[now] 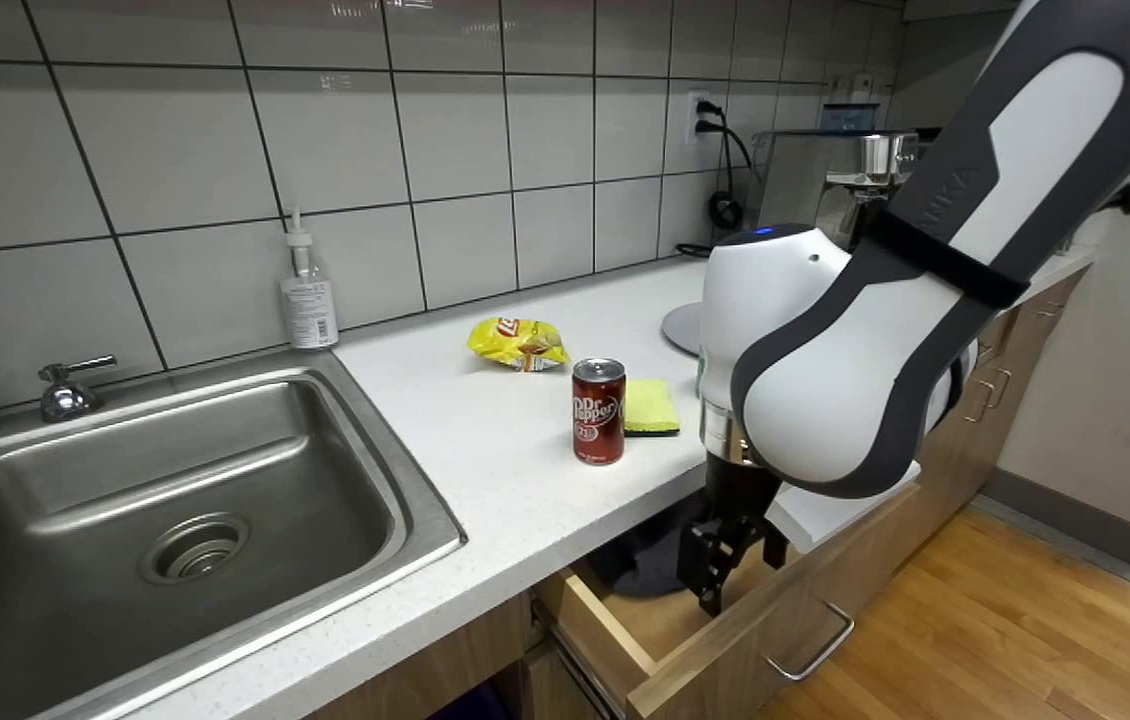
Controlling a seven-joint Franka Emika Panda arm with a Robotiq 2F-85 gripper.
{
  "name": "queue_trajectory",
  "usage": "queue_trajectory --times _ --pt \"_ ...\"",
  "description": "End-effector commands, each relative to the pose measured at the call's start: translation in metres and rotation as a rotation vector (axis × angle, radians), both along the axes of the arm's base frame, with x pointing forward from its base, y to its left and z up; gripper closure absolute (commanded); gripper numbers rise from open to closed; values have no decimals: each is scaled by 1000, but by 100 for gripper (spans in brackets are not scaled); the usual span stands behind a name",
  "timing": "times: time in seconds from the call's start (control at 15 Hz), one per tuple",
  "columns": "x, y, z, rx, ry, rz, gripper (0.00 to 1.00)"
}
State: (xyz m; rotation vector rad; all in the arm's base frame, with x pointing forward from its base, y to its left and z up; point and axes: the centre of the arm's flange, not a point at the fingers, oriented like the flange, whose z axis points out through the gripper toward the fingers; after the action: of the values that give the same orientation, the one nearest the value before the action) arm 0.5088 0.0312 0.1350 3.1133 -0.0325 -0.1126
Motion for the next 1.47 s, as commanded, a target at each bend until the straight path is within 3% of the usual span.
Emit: queue_trajectory --times 0.0,0.33,0.6,1.4 --pt "-41 9 5 18 36 -36 0" --pt "-67 15 4 13 68 -37 0" --pt "-71 15 9 10 79 -53 0" --pt "-25 -12 89 3 63 -257 0"
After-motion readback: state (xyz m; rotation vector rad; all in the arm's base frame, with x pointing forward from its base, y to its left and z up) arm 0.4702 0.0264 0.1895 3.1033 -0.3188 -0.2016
